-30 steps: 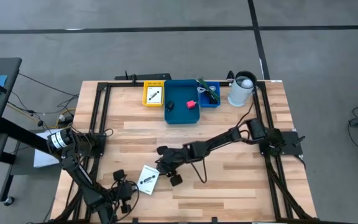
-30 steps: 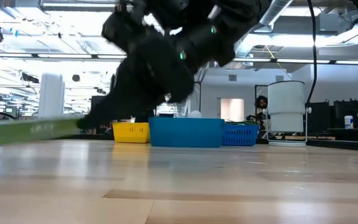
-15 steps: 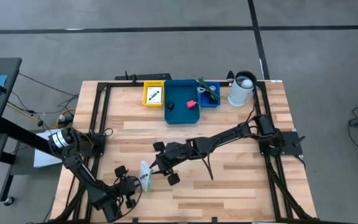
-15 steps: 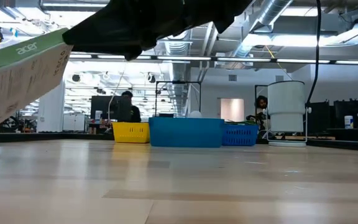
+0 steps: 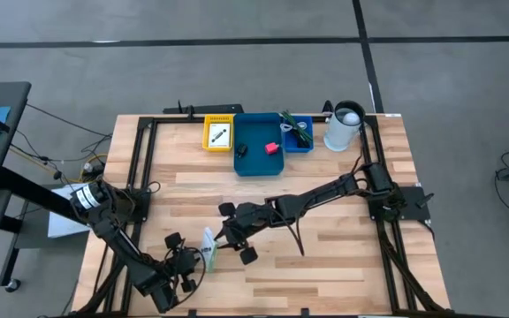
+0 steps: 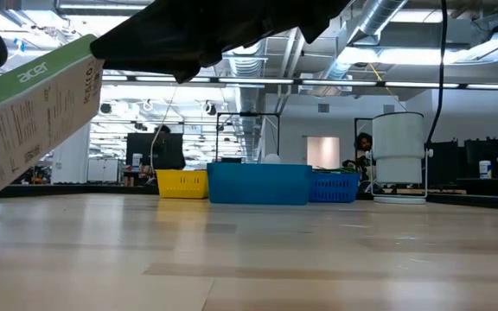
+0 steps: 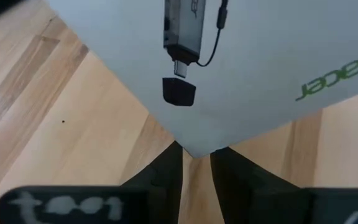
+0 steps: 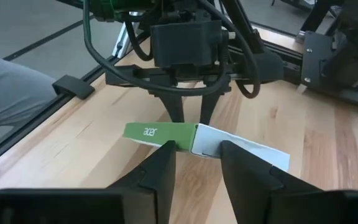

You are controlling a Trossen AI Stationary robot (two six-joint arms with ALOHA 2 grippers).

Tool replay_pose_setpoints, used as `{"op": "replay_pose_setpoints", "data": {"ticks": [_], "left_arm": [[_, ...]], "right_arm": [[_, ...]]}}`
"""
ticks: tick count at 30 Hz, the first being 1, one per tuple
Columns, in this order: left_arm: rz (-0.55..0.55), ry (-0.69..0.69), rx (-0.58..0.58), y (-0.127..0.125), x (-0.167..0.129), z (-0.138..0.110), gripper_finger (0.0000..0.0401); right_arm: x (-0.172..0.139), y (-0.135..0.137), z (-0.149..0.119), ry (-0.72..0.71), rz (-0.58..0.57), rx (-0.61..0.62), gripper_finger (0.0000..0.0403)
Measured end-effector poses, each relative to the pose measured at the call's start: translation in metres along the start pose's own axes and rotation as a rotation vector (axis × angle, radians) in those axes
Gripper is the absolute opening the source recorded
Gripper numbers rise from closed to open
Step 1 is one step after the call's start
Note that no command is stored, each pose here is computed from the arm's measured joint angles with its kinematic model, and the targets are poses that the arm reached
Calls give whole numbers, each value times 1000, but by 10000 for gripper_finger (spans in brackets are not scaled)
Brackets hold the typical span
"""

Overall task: Pick and place items into bin
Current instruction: Put the card reader box into the yellow basket

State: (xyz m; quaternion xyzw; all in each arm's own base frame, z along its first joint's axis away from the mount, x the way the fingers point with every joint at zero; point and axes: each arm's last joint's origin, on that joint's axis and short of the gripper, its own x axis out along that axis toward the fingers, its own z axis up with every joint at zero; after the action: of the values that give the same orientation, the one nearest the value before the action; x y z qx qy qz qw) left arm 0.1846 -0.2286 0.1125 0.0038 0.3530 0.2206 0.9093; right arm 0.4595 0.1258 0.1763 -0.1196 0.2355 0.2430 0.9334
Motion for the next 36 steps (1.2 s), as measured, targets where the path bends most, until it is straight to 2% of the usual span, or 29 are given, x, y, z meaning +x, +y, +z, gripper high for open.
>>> {"op": "replay_pose_setpoints", "data": {"ticks": [10,13,15,17,20,22,24,27,31,36], "left_arm": [[16,-9,8,2,1,1,68],[43,-90,2,3,2,5,67],[30,-169,-58,-1,-1,13,67],[46,-193,-47,1,0,12,67],[50,-190,-23,-1,0,14,67],[50,-189,-23,-1,1,17,68],[58,-171,5,0,2,15,68],[50,-130,14,0,3,14,68],[47,-66,57,2,4,12,68],[97,-23,116,8,2,11,67]], "right_arm": [[2,10,1,-9,53,-16,119],[5,16,0,-14,78,-23,119],[9,14,-11,40,47,-30,119],[14,8,-17,34,2,-44,119],[16,5,-19,33,-7,-25,119],[27,6,-30,34,7,-4,120],[32,10,-46,117,29,24,120],[41,6,-55,107,7,22,120],[46,8,-69,193,-41,25,120],[47,11,-69,215,-83,12,120]]}}
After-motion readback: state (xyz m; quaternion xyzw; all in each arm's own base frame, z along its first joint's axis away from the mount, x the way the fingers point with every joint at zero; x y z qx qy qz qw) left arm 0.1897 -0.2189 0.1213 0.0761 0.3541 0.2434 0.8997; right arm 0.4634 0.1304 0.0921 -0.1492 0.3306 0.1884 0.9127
